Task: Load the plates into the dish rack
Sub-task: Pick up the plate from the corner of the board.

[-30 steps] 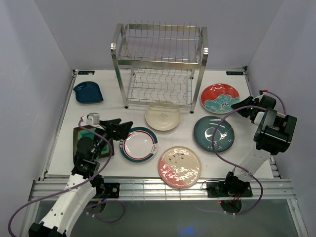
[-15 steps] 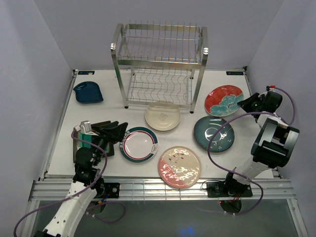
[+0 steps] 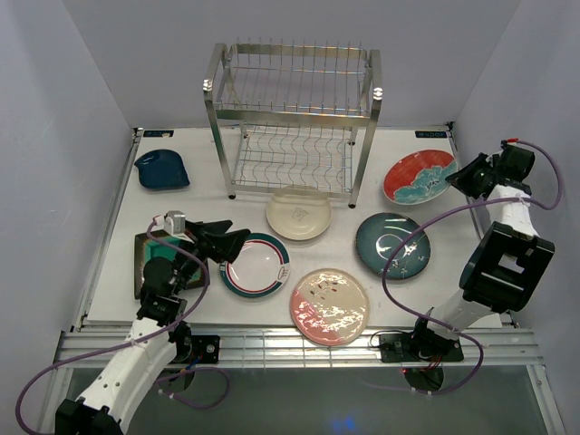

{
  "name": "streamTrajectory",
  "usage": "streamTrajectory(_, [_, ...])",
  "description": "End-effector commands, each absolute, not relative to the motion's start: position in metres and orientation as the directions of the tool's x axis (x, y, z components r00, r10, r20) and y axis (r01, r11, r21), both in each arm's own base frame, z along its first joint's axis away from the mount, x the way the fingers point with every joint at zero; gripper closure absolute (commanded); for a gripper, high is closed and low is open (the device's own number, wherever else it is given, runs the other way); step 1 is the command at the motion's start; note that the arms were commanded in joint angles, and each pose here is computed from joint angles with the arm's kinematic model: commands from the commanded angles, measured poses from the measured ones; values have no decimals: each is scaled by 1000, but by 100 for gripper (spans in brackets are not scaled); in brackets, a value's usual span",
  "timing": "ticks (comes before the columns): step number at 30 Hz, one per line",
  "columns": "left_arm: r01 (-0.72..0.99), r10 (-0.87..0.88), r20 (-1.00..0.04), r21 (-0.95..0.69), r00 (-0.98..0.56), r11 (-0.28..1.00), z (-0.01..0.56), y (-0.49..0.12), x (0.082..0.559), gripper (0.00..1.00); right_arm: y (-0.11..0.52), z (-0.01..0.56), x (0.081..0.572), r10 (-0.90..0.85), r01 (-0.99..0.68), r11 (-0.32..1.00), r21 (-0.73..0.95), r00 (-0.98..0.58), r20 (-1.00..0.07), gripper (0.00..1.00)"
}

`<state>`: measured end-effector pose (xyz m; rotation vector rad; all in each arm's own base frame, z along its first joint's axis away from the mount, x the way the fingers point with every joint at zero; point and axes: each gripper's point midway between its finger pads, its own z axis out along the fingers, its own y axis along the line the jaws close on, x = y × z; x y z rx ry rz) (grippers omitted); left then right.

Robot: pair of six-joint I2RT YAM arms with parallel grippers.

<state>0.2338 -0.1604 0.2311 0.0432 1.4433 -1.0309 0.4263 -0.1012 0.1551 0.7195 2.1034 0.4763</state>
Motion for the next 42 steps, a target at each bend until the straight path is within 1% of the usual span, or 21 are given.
streamTrajectory(1, [712, -542, -835, -434, -89, 552, 270, -167, 220, 2, -96, 263, 442, 597, 152, 796, 586, -359, -717, 92])
streamTrajectory(4, [746, -550, -833, -406, -64, 528, 284, -171, 217, 2, -94, 272, 441, 605, 160, 788, 595, -384, -698, 92])
streamTrajectory(6, [781, -525, -847, -386, -89, 491, 286, -182, 216, 3, -92, 287, 442, 613, 160, 780, 606, -390, -687, 92])
streamTrajectory(7, [804, -512, -854, -364, -88, 470, 292, -187, 215, 7, -91, 291, 441, 618, 159, 775, 612, -395, -680, 92])
streamTrajectory(10, [849, -468, -880, -310, -85, 428, 308, -205, 214, 9, -86, 305, 436, 640, 177, 752, 634, -426, -640, 92])
streamTrajectory(15, [863, -428, -904, -230, -18, 450, 325, -230, 226, 7, -83, 326, 415, 640, 223, 758, 613, -432, -635, 92])
streamTrajectory(21, [870, -354, -933, -118, 68, 479, 336, -273, 237, 6, -70, 324, 388, 644, 233, 753, 615, -452, -618, 92])
streamTrajectory(22, [870, -327, -944, -121, 48, 478, 326, -287, 239, 6, -70, 319, 385, 646, 241, 751, 614, -456, -612, 92])
streamTrajectory(24, [871, -284, -955, -69, 83, 487, 324, -303, 241, 5, -68, 321, 377, 647, 247, 754, 609, -444, -620, 92])
streamTrajectory(25, [885, -259, -962, -52, 79, 463, 320, -322, 237, 5, -68, 314, 374, 651, 260, 751, 607, -447, -613, 92])
streamTrajectory(27, [873, -214, -968, 8, 128, 488, 317, -334, 241, 4, -64, 317, 367, 636, 241, 763, 600, -447, -629, 92])
streamTrajectory(28, [883, -211, -966, 31, 147, 469, 322, -347, 234, 3, -63, 316, 364, 628, 239, 769, 593, -454, -632, 92])
streamTrajectory(29, [879, -183, -974, 33, 136, 475, 311, -356, 239, 2, -64, 317, 359, 611, 241, 784, 572, -463, -642, 92])
streamTrajectory(30, [872, -154, -971, 87, 181, 482, 310, -361, 241, 2, -63, 317, 356, 603, 241, 791, 563, -469, -646, 92])
streamTrajectory(32, [877, -132, -970, 120, 203, 465, 309, -379, 238, 2, -59, 318, 351, 580, 220, 804, 552, -491, -650, 92])
streamTrajectory(35, [867, -97, -950, 227, 298, 444, 316, -402, 228, 2, -49, 309, 339, 553, 196, 812, 550, -560, -617, 92])
streamTrajectory(36, [859, -63, -947, 255, 314, 445, 306, -411, 230, 2, -45, 304, 335, 544, 189, 811, 553, -591, -596, 92])
streamTrajectory(38, [841, -40, -922, 334, 386, 426, 313, -427, 222, 2, -42, 301, 333, 536, 181, 811, 557, -612, -581, 92])
streamTrajectory(39, [842, -10, -921, 351, 389, 411, 303, -435, 223, 2, -41, 295, 331, 532, 182, 811, 556, -625, -571, 92])
streamTrajectory(41, [818, 8, -894, 413, 447, 400, 309, -447, 219, 2, -38, 290, 328, 527, 171, 808, 564, -640, -559, 92])
streamTrajectory(42, [808, 45, -888, 436, 457, 396, 298, -456, 218, 2, -36, 284, 326, 528, 175, 803, 570, -653, -544, 92])
